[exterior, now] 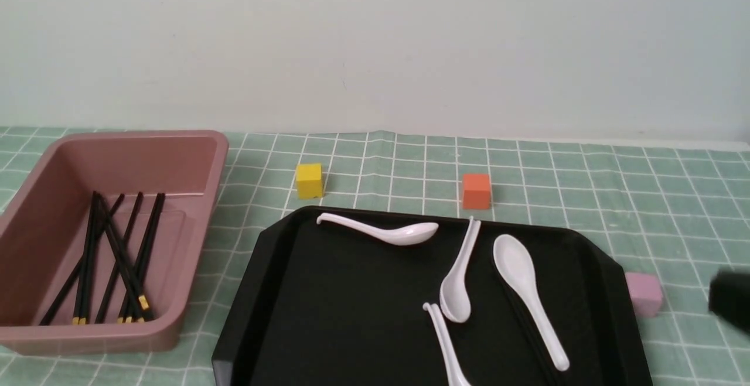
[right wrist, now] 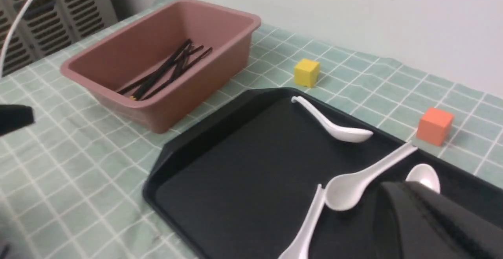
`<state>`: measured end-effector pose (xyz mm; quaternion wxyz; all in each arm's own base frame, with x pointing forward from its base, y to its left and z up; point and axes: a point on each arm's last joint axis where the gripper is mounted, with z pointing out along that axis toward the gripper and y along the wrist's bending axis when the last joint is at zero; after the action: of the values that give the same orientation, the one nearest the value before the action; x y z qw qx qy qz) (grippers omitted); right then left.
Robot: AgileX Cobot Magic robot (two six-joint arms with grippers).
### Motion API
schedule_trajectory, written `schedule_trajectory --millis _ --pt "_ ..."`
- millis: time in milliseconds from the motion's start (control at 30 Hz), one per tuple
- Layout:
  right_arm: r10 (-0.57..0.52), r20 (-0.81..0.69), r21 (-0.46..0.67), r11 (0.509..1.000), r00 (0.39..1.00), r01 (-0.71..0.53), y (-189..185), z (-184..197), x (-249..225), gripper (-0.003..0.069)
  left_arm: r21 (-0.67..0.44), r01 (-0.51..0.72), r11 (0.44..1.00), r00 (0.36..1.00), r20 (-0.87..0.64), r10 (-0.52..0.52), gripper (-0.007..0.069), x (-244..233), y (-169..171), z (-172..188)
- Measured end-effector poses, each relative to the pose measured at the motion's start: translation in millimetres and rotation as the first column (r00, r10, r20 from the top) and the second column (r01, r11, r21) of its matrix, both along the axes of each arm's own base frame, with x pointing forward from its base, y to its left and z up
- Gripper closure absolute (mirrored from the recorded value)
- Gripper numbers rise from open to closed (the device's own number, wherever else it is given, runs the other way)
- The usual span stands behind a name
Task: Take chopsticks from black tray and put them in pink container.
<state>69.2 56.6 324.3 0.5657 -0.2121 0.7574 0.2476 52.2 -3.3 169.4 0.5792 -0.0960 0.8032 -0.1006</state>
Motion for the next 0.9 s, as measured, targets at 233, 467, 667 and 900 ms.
schedule_trajectory --millis 233,467,667,900 --pt "-0.035 0.228 0.143 0.990 0.973 0.002 -21 -26 -24 0.0654 0.000 0.000 1.000 1.000 0.000 0.000 0.0395 0 0 0" --pt "-0.053 0.310 0.205 0.979 0.949 -0.012 -35 -46 -42 0.0650 0.000 0.000 1.000 1.000 -0.001 0.000 0.0387 0 0 0" --pt "-0.056 0.331 0.173 0.985 0.942 -0.002 -35 -49 -40 0.0644 0.000 0.000 1.000 1.000 0.000 0.000 0.0387 0 0 0" --pt "-0.055 0.335 0.163 0.987 0.941 -0.001 -34 -51 -40 0.0641 0.000 0.000 1.000 1.000 0.000 0.000 0.0387 0 0 0"
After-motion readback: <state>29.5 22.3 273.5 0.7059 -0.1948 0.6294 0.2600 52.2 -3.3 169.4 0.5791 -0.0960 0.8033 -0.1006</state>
